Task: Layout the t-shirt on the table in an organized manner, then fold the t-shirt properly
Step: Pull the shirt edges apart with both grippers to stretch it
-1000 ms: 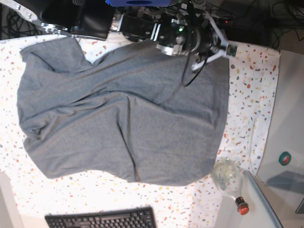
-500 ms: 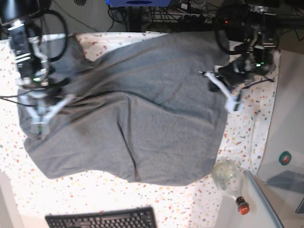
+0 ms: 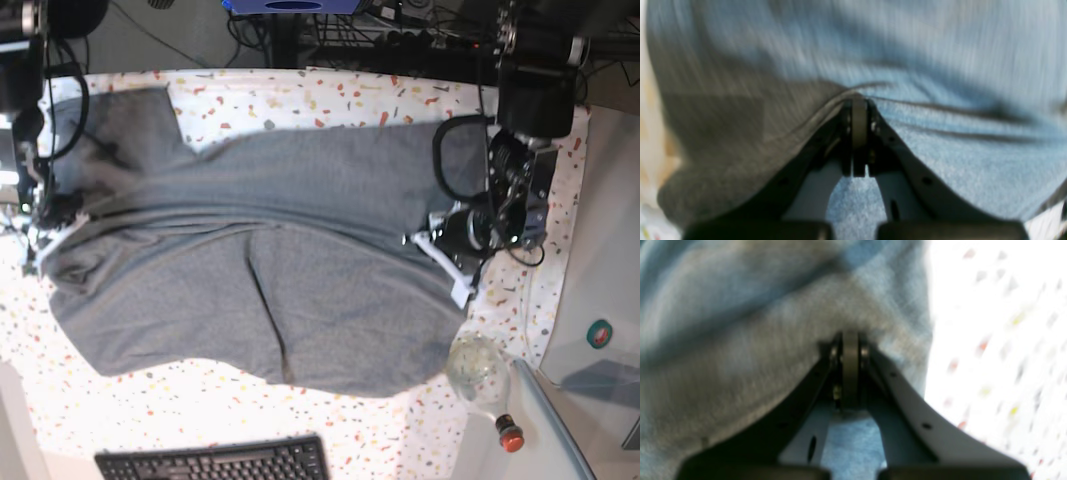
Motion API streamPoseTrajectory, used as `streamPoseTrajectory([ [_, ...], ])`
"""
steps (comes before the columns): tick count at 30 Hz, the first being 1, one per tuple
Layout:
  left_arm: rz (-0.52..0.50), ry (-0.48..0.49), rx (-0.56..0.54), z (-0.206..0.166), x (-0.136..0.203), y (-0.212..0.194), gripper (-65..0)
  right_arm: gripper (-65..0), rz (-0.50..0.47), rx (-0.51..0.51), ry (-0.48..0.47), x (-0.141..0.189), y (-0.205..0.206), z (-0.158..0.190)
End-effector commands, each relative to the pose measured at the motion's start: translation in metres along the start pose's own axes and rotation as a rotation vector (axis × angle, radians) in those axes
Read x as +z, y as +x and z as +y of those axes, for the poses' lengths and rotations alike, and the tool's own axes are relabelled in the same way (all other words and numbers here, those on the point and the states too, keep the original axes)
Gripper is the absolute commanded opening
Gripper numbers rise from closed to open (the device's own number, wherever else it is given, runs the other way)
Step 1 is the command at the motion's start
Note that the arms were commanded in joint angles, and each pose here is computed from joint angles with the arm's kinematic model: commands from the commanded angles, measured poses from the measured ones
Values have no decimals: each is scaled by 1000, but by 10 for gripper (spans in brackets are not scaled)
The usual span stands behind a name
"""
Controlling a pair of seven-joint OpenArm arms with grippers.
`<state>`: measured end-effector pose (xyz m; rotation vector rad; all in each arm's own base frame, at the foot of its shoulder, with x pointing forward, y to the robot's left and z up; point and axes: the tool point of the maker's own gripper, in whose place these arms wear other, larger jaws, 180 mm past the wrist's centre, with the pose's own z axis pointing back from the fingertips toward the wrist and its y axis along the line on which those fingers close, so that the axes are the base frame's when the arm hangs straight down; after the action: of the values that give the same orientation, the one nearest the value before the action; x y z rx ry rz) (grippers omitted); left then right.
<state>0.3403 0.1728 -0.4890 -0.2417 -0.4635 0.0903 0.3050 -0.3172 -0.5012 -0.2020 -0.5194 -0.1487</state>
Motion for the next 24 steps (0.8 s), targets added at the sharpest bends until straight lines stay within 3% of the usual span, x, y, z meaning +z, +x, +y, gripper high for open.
streamPoseTrajectory([
  [1, -19, 3, 1, -7, -3, 15, -650, -650, 0, -8, -27, -3, 3, -13],
  [9, -128, -5, -104, -78, -32, 82, -650, -650, -81, -67, -104, -14, 47, -54],
  [15, -173, -83, -101, -114, -14, 110, -650, -650, -214, -7, -69, 10, 69, -40],
  [20, -241, -102, -17, -77, 38, 111, -650, -650, -373, -53, -49, 65, 77, -40],
  [24, -246, -87, 53, -42, 85, 79, -650, -650, -366, -115, -40, 99, 65, -37],
])
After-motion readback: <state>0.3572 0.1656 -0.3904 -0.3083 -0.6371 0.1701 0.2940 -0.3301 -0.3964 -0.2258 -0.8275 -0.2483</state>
